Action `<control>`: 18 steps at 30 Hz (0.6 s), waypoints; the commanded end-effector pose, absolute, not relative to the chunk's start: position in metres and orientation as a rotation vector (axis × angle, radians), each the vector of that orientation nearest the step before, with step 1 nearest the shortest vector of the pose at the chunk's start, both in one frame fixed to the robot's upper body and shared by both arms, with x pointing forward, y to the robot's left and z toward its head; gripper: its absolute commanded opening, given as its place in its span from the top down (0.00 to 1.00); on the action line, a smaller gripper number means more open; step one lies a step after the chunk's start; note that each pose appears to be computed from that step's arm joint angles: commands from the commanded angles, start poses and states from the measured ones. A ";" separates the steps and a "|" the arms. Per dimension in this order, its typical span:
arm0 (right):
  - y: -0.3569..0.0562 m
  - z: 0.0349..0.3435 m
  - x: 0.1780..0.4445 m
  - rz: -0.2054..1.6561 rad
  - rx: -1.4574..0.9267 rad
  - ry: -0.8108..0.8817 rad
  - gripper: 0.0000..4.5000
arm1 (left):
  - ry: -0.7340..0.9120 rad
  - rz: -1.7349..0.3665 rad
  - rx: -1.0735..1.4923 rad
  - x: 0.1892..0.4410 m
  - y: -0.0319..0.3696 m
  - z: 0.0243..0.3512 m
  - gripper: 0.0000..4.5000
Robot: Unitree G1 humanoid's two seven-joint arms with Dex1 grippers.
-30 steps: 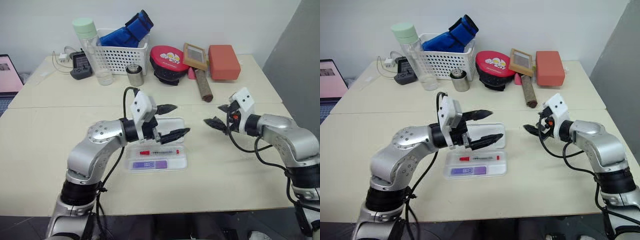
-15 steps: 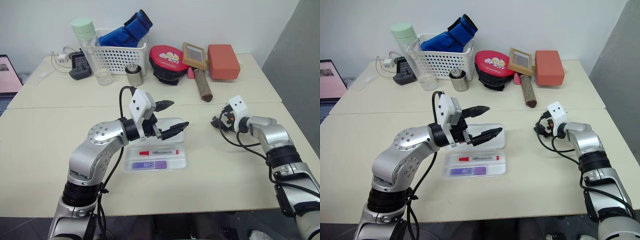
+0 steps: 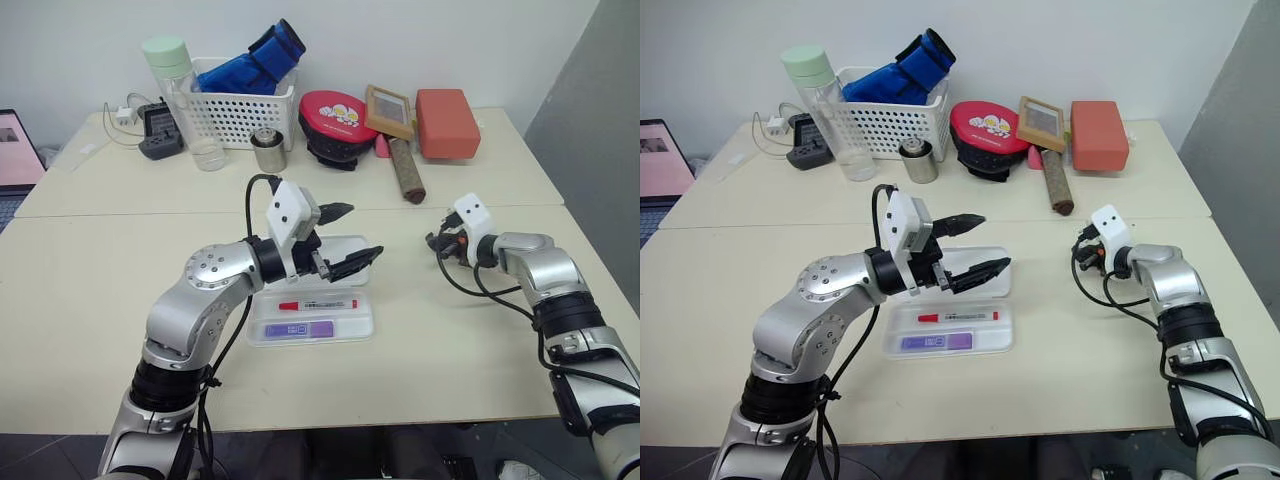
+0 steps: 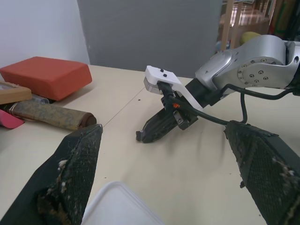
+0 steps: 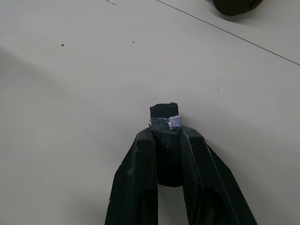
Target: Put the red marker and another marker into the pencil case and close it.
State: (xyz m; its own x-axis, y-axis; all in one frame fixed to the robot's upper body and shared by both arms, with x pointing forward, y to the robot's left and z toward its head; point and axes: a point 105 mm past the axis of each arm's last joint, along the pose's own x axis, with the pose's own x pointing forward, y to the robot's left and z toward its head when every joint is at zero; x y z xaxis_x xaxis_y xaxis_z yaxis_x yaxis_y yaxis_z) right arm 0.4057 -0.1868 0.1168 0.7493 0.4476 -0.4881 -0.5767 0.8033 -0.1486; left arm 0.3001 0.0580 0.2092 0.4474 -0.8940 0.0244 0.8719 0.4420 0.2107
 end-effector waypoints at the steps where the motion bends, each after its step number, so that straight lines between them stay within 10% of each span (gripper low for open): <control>1: -0.179 0.152 0.401 0.622 -0.289 0.323 0.93 | -0.192 -1.105 0.208 0.298 0.059 0.220 0.00; 9: -0.105 0.187 0.305 1.229 -0.368 0.145 0.93 | -0.042 -1.169 0.358 0.279 0.097 0.194 0.00; 18: -0.070 0.147 0.282 1.356 -0.490 0.240 0.93 | 0.094 -1.251 0.428 0.253 0.136 0.187 0.00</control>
